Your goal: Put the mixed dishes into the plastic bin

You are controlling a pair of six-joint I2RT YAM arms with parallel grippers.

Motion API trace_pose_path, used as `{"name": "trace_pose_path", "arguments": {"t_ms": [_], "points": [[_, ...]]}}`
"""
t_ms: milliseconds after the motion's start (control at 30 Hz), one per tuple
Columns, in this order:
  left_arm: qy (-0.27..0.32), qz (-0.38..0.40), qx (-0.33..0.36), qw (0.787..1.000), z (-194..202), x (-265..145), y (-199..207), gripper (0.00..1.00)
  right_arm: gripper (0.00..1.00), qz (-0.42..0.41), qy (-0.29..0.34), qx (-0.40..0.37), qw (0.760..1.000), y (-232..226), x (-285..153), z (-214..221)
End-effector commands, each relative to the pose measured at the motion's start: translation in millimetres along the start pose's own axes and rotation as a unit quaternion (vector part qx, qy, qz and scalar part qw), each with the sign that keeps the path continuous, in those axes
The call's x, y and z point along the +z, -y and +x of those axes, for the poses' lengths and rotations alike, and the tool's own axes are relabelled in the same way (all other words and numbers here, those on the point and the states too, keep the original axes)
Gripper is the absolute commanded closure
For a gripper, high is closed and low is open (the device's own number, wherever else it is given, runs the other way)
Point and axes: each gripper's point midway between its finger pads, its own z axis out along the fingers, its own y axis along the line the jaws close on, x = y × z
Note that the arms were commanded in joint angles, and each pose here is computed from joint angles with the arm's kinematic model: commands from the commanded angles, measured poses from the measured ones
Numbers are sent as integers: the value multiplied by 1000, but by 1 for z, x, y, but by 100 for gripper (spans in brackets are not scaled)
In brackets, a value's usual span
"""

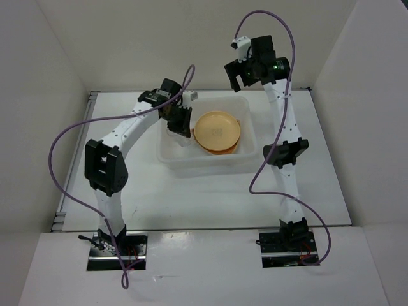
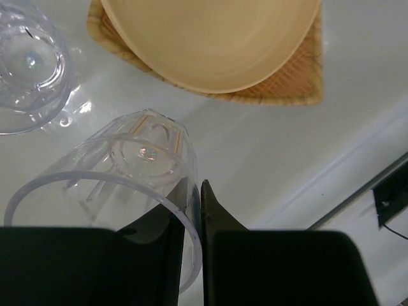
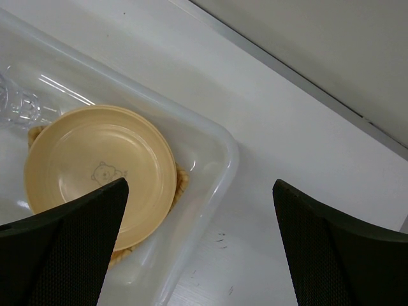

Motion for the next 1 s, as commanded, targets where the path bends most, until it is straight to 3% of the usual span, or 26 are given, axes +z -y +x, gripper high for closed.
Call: {"name": "trace_pose_path", "arguments": {"t_ms": [0, 233, 467, 500, 567, 700, 833, 967], "points": [[-40, -50, 22, 998, 22, 28, -11, 100, 2, 24, 49, 4, 999, 10, -33, -28], [-55, -117, 17, 992, 41, 56, -39, 100, 2, 18, 51, 6, 999, 12, -33, -28], [-42, -209, 18, 977, 38, 57, -65, 97, 2, 7, 50, 6, 999, 8, -33, -27], [-34, -215, 14, 976, 35, 57, -67, 89, 2, 6, 45, 2, 999, 8, -33, -24], [-27, -219, 15, 975, 32, 57, -68, 85, 2, 1, 47, 1, 999, 6, -33, -25], [-26, -202, 19, 979, 29, 58, -62, 62, 2, 1, 47, 1, 999, 6, -33, -25], [-14, -195, 16, 980, 17, 54, -56, 20, 2, 15, 43, 2, 999, 10, -38, -24], [71, -192, 4, 979, -38, 0, -29, 10, 2, 26, 46, 2, 999, 14, -44, -27]]}}
